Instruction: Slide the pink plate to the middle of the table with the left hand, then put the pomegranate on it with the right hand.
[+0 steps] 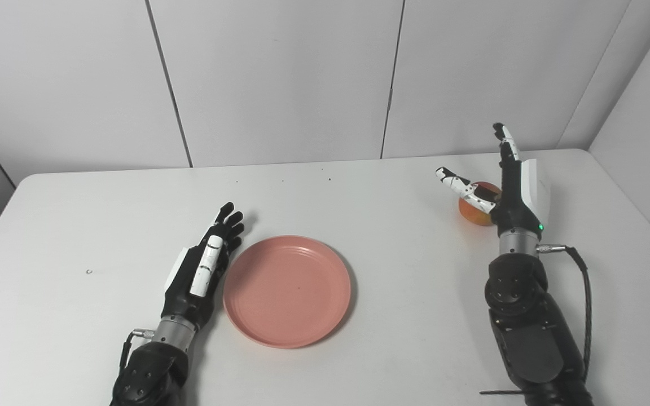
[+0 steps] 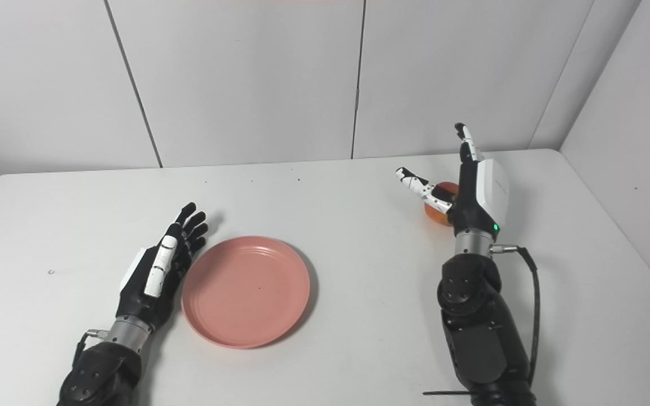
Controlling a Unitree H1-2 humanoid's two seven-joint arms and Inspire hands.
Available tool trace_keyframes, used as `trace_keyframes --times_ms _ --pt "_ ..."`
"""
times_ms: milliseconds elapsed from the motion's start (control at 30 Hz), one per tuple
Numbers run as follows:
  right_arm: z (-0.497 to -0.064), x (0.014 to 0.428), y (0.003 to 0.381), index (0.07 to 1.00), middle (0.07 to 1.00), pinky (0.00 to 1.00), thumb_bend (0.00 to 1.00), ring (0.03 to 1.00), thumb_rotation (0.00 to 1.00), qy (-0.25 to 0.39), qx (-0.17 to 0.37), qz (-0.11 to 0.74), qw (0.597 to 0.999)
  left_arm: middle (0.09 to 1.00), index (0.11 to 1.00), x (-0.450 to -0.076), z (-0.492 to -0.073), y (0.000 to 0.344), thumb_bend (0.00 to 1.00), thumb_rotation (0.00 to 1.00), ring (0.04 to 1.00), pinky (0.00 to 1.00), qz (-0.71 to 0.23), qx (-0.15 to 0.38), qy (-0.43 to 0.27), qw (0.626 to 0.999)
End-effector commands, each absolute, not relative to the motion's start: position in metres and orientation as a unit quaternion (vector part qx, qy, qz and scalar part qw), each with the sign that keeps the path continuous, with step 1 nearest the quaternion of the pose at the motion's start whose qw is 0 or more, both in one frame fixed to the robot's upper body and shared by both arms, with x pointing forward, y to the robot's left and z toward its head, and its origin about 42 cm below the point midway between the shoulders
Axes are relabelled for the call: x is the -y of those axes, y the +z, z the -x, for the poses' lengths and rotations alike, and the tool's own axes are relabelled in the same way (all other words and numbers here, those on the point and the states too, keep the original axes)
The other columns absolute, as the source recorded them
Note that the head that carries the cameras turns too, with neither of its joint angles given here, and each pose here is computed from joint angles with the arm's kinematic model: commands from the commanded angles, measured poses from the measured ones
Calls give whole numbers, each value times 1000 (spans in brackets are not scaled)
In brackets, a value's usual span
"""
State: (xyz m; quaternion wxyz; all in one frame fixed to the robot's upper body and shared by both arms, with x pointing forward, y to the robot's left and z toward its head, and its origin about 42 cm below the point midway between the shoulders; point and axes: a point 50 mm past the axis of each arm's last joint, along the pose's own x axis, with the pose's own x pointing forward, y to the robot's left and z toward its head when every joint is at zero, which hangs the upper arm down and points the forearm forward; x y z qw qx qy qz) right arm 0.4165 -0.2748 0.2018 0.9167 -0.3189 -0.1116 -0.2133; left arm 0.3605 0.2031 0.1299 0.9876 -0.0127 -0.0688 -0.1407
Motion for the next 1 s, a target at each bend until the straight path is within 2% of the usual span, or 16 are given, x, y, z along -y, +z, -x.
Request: trace_keyframes --times_ms 0,300,700,967 --pt "-425 284 226 897 891 798 729 882 507 -235 139 321 907 965 970 -203 -366 145 641 947 963 967 15 116 -148 982" --pt "-426 293 226 892 902 793 755 885 505 -246 124 308 911 954 953 -203 -364 147 630 926 952 949 19 130 -145 981" --pt "-431 312 220 905 911 766 783 880 502 -253 82 337 903 955 955 -205 -363 146 627 926 956 956 15 115 -148 982" --pt "-439 318 209 900 911 763 801 884 459 -244 49 348 904 950 949 -205 -364 144 627 919 952 952 15 112 -148 982"
